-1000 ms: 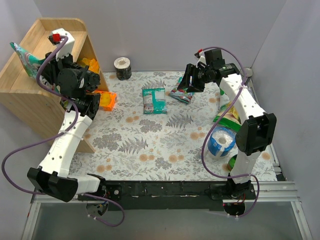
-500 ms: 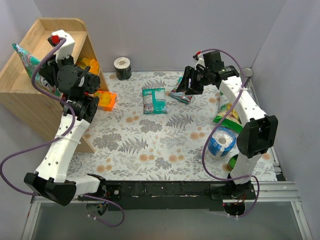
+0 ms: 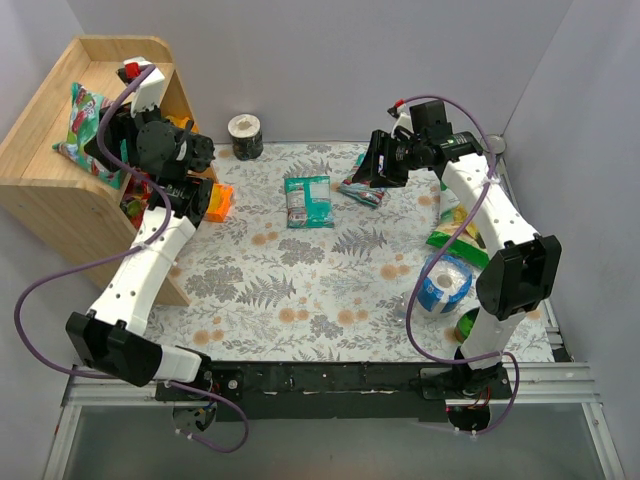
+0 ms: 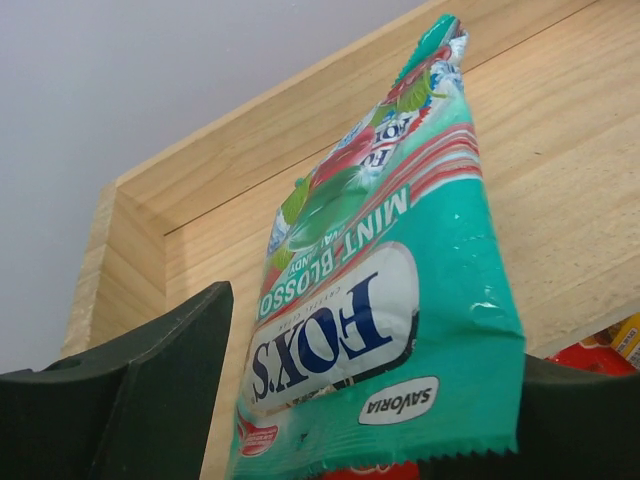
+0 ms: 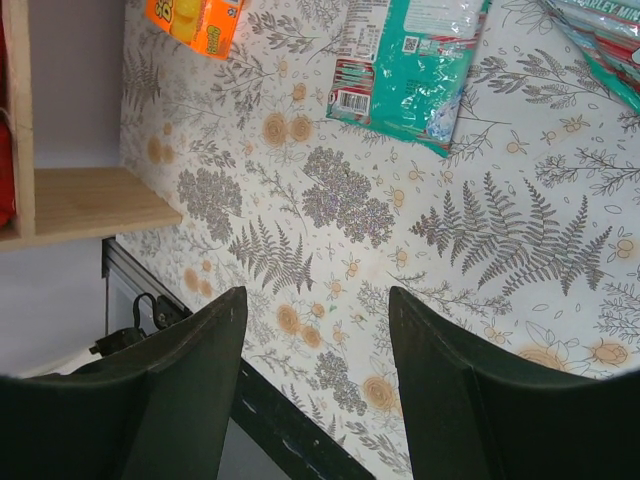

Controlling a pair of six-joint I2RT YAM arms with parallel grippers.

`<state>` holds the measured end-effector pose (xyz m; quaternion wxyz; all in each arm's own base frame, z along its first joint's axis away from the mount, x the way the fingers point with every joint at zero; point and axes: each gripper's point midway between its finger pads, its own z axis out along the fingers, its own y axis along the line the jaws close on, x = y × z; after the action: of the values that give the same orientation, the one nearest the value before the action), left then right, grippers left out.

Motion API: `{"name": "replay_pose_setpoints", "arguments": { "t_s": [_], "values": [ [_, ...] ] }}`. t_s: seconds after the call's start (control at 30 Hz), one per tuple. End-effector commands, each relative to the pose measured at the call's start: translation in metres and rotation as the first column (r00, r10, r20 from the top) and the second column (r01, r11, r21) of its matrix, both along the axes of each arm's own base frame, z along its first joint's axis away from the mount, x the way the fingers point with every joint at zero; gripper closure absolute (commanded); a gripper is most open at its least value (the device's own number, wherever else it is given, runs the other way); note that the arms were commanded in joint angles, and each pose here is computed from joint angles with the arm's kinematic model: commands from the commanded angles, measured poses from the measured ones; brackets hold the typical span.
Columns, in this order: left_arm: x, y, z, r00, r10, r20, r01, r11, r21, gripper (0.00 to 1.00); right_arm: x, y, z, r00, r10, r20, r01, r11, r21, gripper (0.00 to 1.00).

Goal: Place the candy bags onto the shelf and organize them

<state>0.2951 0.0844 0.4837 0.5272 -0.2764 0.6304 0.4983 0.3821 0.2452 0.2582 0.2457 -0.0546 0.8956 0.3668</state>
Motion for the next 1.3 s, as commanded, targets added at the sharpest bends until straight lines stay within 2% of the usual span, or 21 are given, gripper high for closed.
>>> {"name": "replay_pose_setpoints", "arguments": {
  "t_s": [0.0,0.17,0.27,0.3,0.47,0.67,0.93,1.27],
  "values": [
    [-0.008,0.005,0.004,0.999,0.036,0.039,-0.034,0.999,-0.034,0.35,-0.006,0.001,0.023,0.997,0.014,0.072,-0.017,0.999,0.038,0.34],
    [0.002,0.003,0.009,0.998,0.030,0.051,-0.029,0.999,-0.028,0.26,-0.008,0.000,0.024,0.997,0.007,0.076,-0.010,0.999,0.039,0.34],
    [0.007,-0.003,0.013,0.999,0.006,0.054,-0.005,1.000,-0.021,0.17,-0.006,0.000,0.025,0.997,0.002,0.079,-0.005,0.999,0.041,0.34],
    [0.009,-0.010,0.014,0.998,-0.017,0.054,0.018,1.000,-0.020,0.11,-0.006,0.000,0.024,0.997,0.001,0.078,-0.005,0.999,0.041,0.34],
    [0.015,-0.019,0.016,0.997,-0.042,0.064,0.044,0.999,-0.024,0.04,-0.004,0.002,0.023,0.998,-0.001,0.069,-0.003,0.999,0.048,0.34],
    [0.010,-0.021,0.027,0.992,-0.048,0.117,0.054,0.997,-0.050,0.02,-0.003,0.002,0.020,0.998,0.000,0.064,-0.003,0.999,0.045,0.34],
    [0.000,-0.042,0.049,0.977,-0.123,0.177,0.139,0.987,-0.082,0.02,-0.003,0.003,0.019,0.998,0.004,0.062,-0.007,0.999,0.047,0.34],
    [0.002,-0.059,0.050,0.970,-0.178,0.167,0.193,0.978,-0.079,0.02,-0.004,0.005,0.019,0.998,0.009,0.056,-0.013,0.998,0.060,0.34]
  ]
}}
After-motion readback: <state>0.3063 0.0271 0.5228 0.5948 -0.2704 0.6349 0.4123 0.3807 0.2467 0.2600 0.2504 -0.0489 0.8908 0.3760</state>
